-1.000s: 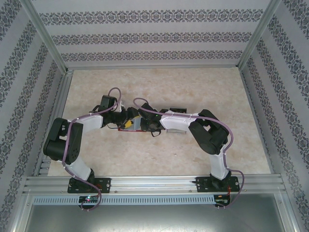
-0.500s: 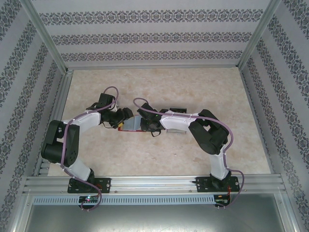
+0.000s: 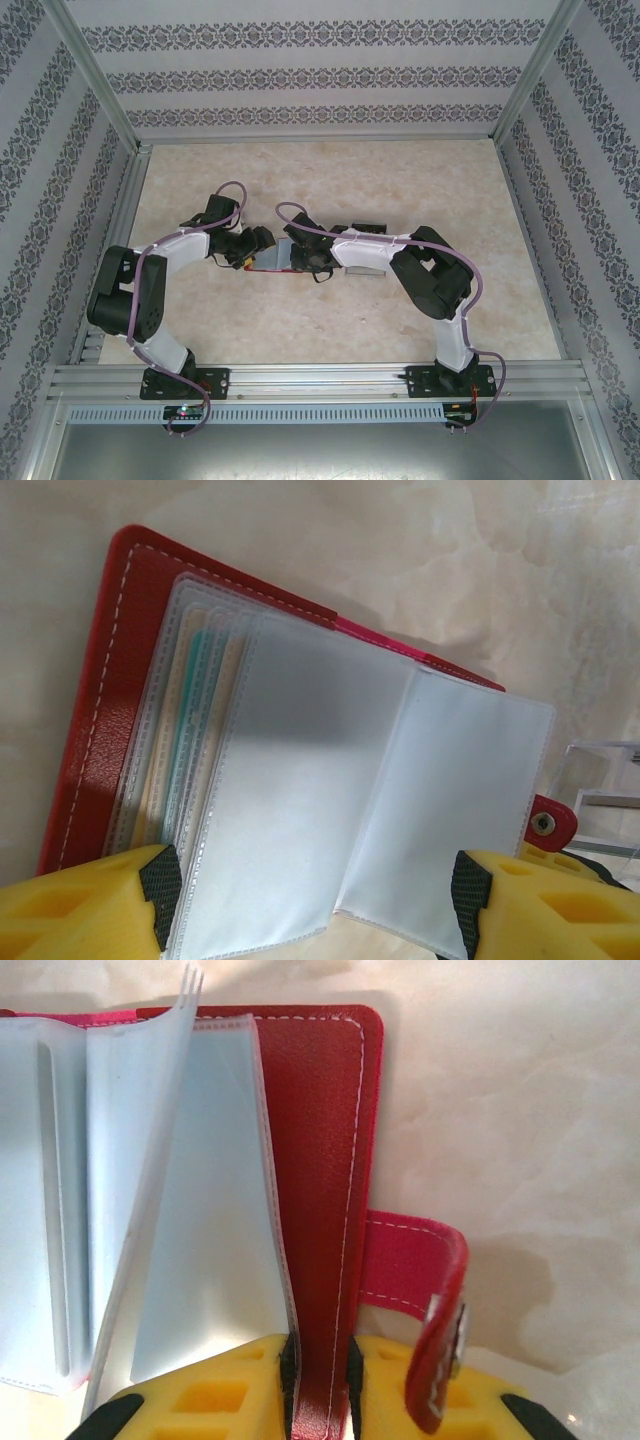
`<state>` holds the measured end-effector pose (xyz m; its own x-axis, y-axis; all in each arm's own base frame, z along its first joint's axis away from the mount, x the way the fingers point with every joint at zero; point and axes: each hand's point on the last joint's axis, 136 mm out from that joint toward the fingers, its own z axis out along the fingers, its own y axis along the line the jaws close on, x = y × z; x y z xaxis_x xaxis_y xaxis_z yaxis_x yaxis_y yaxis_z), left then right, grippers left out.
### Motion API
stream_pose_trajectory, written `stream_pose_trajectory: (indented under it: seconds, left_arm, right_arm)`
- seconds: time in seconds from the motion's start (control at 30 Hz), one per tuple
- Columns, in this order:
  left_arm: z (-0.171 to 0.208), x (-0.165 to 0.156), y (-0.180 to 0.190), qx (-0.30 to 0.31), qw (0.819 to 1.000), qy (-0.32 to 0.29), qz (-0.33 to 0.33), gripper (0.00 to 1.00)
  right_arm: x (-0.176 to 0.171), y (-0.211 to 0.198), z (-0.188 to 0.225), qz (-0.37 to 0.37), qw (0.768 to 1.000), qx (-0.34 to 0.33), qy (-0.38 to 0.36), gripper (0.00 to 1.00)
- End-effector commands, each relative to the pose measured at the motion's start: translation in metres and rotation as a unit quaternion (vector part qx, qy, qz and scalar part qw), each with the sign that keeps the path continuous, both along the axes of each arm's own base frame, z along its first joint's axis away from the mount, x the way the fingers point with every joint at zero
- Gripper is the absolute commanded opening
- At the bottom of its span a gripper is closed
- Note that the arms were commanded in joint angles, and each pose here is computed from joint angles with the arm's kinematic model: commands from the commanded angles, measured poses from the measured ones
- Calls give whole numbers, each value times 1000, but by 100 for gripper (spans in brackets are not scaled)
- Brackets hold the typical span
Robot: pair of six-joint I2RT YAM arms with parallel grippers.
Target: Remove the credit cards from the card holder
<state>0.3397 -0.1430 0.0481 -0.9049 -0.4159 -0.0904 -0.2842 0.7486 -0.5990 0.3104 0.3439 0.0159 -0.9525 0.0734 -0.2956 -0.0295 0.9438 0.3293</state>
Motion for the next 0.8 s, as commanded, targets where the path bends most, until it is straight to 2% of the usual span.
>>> stream_pose_trajectory:
  seconds: [0.0, 0.23, 0.67, 0.77]
  left_arm:
    - [-8, -4, -5, -12, 1000, 14, -15, 74]
    - [-5, -4, -27, -51, 998, 9, -39, 74]
    - [1, -3, -36, -75, 996, 0, -51, 78]
    - [2, -3, -35, -69, 996, 0, -49, 83]
  right_arm:
    - [-17, 16, -22, 28, 999, 8, 33, 25]
    - [-17, 17, -22, 27, 999, 10, 34, 25]
    - [-18, 17, -22, 28, 999, 8, 34, 25]
    - [-18, 17, -23, 28, 999, 7, 34, 25]
